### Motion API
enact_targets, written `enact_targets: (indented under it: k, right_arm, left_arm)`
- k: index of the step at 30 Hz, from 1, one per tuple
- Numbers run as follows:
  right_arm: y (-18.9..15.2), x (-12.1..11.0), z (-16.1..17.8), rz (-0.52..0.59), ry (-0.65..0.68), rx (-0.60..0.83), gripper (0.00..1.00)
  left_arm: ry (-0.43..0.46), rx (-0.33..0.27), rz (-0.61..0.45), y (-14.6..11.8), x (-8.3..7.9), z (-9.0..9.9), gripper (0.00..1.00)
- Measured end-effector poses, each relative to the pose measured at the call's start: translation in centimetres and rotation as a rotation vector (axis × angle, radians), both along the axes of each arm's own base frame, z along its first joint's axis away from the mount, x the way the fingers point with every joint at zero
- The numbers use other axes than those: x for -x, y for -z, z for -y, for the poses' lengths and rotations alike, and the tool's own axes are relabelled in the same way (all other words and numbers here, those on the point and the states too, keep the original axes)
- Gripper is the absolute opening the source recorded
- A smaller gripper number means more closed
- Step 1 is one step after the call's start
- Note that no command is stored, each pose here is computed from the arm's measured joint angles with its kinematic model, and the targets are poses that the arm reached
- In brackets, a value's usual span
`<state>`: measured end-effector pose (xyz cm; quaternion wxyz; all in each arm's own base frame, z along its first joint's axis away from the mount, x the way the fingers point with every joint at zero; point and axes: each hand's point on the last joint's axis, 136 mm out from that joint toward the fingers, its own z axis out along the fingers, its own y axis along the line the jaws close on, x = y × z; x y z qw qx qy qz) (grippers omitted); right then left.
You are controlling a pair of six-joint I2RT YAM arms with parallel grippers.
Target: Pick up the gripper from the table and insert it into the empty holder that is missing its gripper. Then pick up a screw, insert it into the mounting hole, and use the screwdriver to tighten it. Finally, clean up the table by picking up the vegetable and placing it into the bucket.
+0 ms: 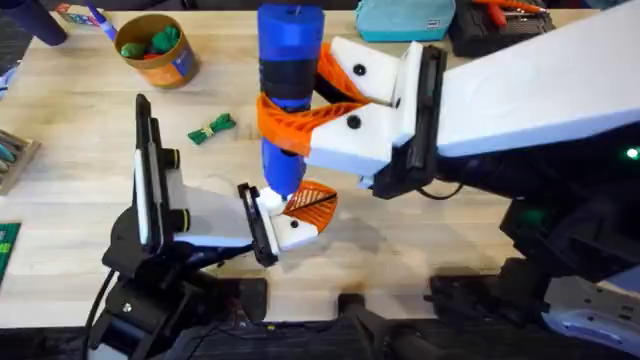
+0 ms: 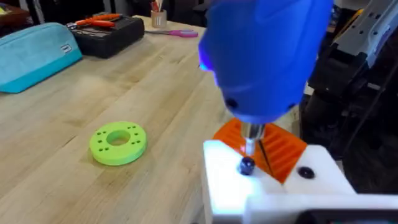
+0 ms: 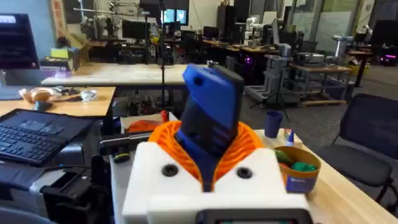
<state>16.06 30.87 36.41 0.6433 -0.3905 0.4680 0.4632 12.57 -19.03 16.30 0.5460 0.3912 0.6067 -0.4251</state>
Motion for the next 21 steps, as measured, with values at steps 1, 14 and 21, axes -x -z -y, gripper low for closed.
enact_targets:
  k: [1, 14, 21]
  right_arm:
    - [0.11, -0.03, -0.02, -0.003, 0.001, 0.004, 0.048]
    - [0.48, 0.03, 0.07, -0.020, 0.001, 0.020, 0.048]
    - [0.52, -0.12, -0.12, -0.018, 0.000, 0.016, 0.048]
  left_arm:
    - [0.000, 0.000, 0.000, 0.00, 0.00, 0.00, 0.008]
    - [0.000, 0.000, 0.000, 0.00, 0.00, 0.00, 0.008]
    - [0.000, 0.000, 0.000, 0.00, 0.00, 0.00, 0.008]
